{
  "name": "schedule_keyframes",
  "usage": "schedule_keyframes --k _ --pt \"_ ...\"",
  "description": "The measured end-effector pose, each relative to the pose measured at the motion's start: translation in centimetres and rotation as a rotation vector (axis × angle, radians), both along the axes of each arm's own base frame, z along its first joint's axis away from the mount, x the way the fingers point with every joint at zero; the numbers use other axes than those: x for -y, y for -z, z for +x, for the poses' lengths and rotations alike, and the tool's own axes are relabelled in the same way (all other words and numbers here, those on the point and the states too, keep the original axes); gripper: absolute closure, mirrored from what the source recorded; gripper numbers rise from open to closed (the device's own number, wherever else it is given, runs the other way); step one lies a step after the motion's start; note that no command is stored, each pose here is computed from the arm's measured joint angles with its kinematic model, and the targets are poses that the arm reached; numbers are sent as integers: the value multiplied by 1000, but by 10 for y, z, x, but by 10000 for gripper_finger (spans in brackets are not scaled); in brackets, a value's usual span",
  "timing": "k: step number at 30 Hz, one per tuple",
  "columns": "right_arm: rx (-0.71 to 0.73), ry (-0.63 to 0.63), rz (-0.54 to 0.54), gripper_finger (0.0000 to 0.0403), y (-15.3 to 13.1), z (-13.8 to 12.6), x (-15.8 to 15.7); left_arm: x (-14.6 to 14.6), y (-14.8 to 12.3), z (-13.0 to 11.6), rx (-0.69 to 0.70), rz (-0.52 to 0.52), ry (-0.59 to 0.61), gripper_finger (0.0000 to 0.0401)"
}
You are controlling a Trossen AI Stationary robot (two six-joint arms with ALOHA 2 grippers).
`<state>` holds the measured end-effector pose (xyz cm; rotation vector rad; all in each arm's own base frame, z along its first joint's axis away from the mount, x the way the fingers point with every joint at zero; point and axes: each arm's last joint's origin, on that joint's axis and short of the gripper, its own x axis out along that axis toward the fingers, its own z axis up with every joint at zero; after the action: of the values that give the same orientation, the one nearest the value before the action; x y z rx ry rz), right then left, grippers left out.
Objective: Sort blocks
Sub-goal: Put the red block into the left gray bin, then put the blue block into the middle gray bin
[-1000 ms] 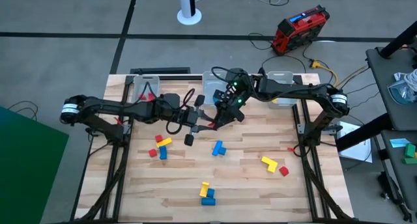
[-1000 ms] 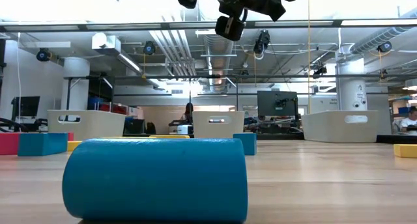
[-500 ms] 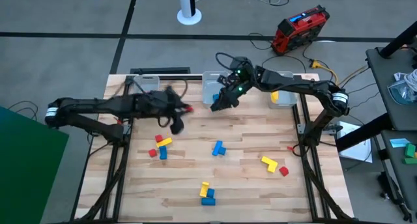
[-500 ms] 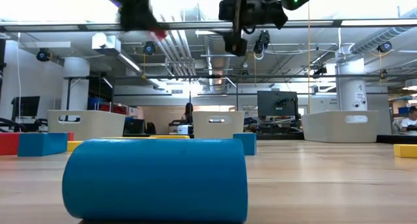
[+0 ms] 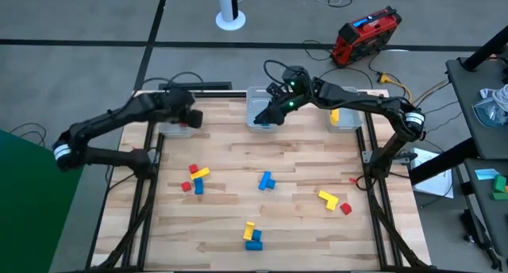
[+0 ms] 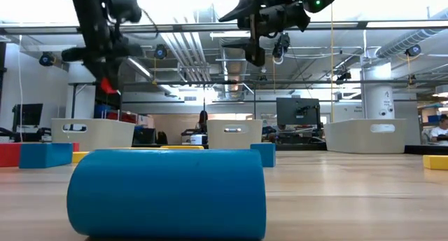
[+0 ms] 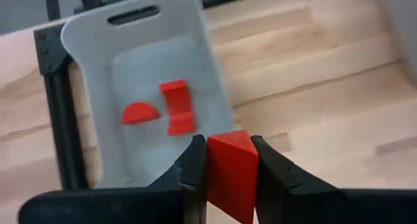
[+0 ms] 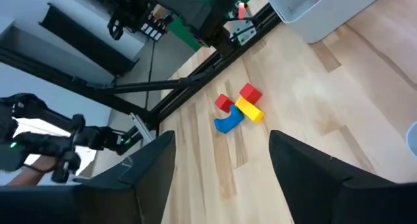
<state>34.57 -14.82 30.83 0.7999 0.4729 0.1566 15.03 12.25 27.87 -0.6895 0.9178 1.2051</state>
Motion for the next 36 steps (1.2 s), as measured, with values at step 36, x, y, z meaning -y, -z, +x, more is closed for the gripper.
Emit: schedule_keyframes --k 36 --pt "-445 -227 -508 191 24 2 -133 34 -16 34 235 20 241 207"
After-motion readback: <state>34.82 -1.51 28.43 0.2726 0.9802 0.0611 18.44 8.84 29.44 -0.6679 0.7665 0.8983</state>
